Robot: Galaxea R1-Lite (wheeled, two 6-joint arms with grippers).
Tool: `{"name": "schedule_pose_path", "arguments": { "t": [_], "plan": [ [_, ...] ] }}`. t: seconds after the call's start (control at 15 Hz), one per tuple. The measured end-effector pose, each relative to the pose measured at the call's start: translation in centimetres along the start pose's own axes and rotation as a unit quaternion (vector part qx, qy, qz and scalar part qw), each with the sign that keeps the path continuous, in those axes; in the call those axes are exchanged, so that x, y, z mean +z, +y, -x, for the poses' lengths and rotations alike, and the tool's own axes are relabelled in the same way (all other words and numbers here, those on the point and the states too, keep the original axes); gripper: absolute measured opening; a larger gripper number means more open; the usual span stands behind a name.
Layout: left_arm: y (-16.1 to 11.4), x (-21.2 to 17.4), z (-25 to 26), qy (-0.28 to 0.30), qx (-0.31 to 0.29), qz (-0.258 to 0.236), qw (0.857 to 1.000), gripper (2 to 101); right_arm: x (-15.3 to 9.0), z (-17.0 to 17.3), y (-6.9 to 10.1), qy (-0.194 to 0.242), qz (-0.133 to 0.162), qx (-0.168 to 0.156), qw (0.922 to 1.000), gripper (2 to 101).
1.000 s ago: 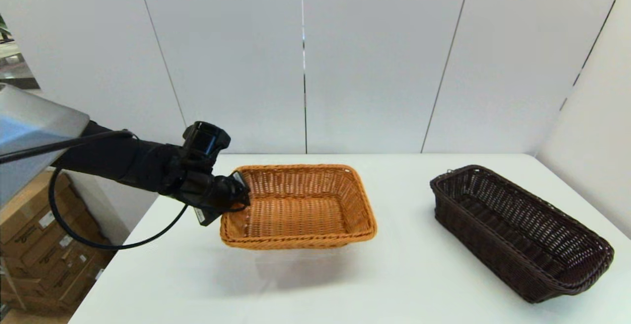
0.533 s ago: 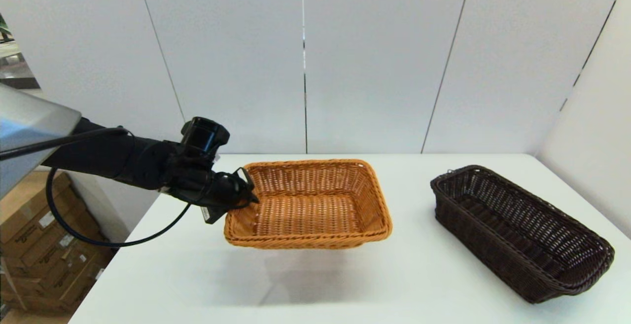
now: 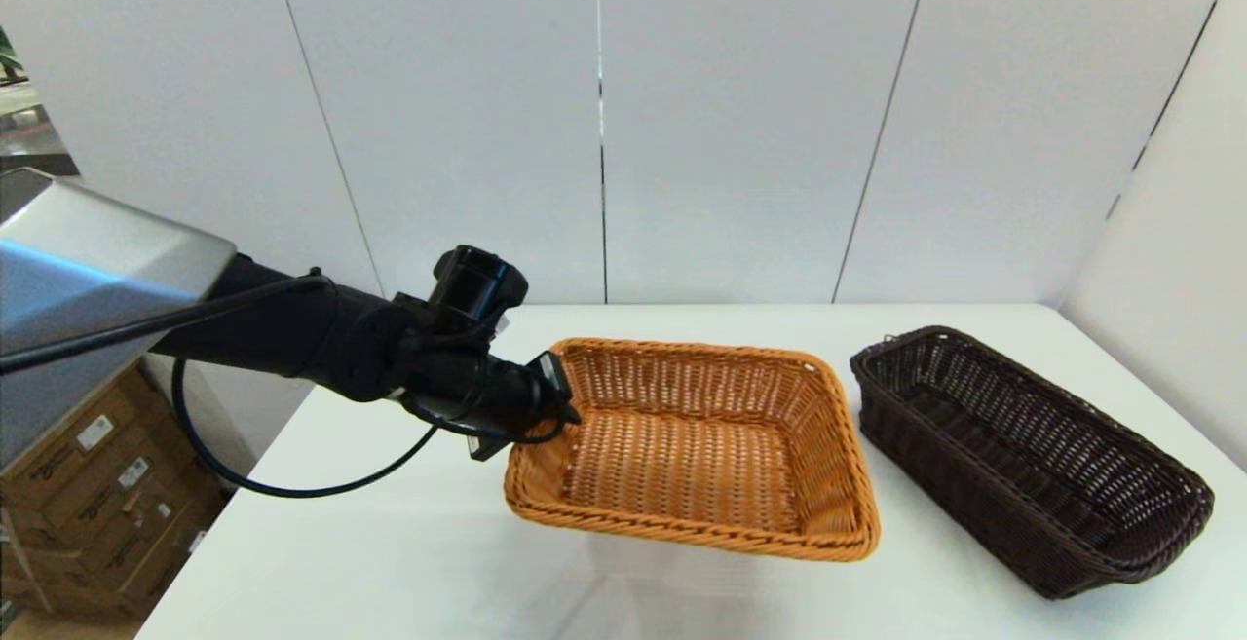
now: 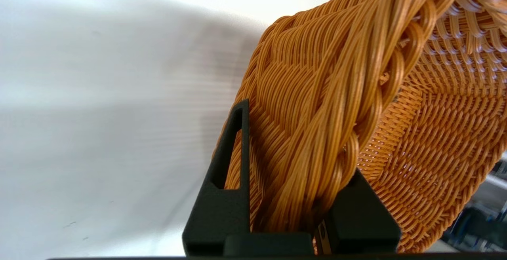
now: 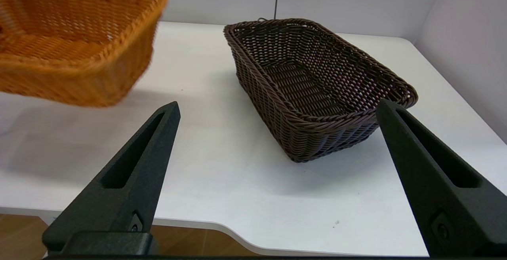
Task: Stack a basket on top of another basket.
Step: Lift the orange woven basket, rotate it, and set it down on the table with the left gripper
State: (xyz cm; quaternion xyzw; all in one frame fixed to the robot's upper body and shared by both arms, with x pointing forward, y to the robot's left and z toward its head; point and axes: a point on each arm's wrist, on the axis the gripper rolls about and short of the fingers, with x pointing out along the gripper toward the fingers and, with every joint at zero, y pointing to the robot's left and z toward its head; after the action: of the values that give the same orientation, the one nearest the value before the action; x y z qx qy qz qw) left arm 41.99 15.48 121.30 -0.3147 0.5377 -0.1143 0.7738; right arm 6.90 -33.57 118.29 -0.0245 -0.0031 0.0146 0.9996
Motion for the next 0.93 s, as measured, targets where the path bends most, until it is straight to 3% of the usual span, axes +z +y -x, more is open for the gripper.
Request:
{"name": "schedule_pose_path", "arguments": {
  "t": [0.93],
  "plan": [
    [0.6,0.2,-3.7,-0.001,0.040,0.036,0.999,25.1,0.0,0.0,0.0,0.000,0.000,0.000,1.0000,98.0]
  ]
}}
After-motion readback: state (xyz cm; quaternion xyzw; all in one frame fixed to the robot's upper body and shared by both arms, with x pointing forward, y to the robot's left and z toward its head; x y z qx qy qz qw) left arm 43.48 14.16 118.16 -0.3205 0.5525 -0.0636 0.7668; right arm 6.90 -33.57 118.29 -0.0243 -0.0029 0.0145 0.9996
